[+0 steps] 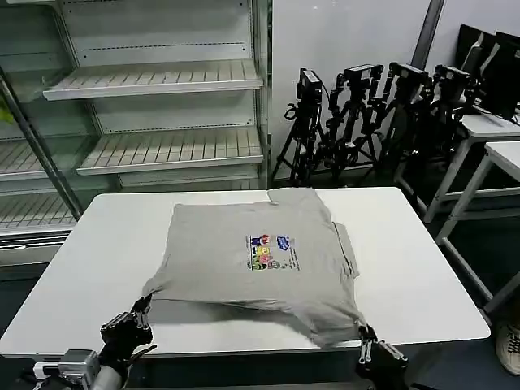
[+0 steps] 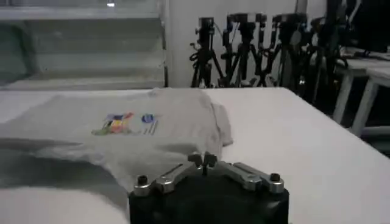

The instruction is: Fold and organize the clothes.

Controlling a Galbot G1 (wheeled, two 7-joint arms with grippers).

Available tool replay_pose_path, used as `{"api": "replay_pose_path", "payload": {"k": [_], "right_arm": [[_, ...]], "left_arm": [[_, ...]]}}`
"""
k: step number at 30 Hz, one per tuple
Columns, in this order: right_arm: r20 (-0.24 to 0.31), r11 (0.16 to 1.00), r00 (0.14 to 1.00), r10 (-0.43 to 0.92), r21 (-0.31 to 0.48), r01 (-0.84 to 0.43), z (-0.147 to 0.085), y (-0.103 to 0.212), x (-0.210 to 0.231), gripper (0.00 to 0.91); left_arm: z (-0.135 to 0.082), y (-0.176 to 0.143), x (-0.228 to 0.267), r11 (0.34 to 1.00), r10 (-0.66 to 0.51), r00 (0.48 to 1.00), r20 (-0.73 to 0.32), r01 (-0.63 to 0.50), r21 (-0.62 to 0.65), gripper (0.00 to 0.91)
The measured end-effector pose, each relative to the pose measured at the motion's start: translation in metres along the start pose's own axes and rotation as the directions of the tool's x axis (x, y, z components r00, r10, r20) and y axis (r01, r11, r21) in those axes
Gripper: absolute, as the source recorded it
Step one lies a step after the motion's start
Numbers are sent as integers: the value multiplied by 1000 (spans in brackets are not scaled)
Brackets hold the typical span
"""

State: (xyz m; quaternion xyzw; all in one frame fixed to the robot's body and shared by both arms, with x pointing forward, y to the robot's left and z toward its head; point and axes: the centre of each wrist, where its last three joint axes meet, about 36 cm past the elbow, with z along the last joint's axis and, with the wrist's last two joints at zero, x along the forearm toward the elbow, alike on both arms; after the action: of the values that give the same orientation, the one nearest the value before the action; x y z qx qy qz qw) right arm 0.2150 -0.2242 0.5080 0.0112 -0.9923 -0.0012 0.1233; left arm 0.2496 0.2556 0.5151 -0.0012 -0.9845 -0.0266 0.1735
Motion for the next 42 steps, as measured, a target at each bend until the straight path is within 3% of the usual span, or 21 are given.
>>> {"api": "replay_pose_path", "payload": {"k": [9, 20, 42], "right_arm": [[103, 1000, 995, -9, -13, 10, -20, -12, -24, 0], [128, 999, 991, -34, -7, 36, -25, -25, -78, 0], [7, 989, 993, -120, 83, 119, -24, -21, -222, 0]], "left_arm": [[-8, 3, -5, 998, 18, 999, 40, -15, -59, 20], [-5, 6, -40, 990, 63, 997, 45, -56, -129, 20], [11, 10, -142, 982, 41, 999, 20, -37, -184, 20]]}}
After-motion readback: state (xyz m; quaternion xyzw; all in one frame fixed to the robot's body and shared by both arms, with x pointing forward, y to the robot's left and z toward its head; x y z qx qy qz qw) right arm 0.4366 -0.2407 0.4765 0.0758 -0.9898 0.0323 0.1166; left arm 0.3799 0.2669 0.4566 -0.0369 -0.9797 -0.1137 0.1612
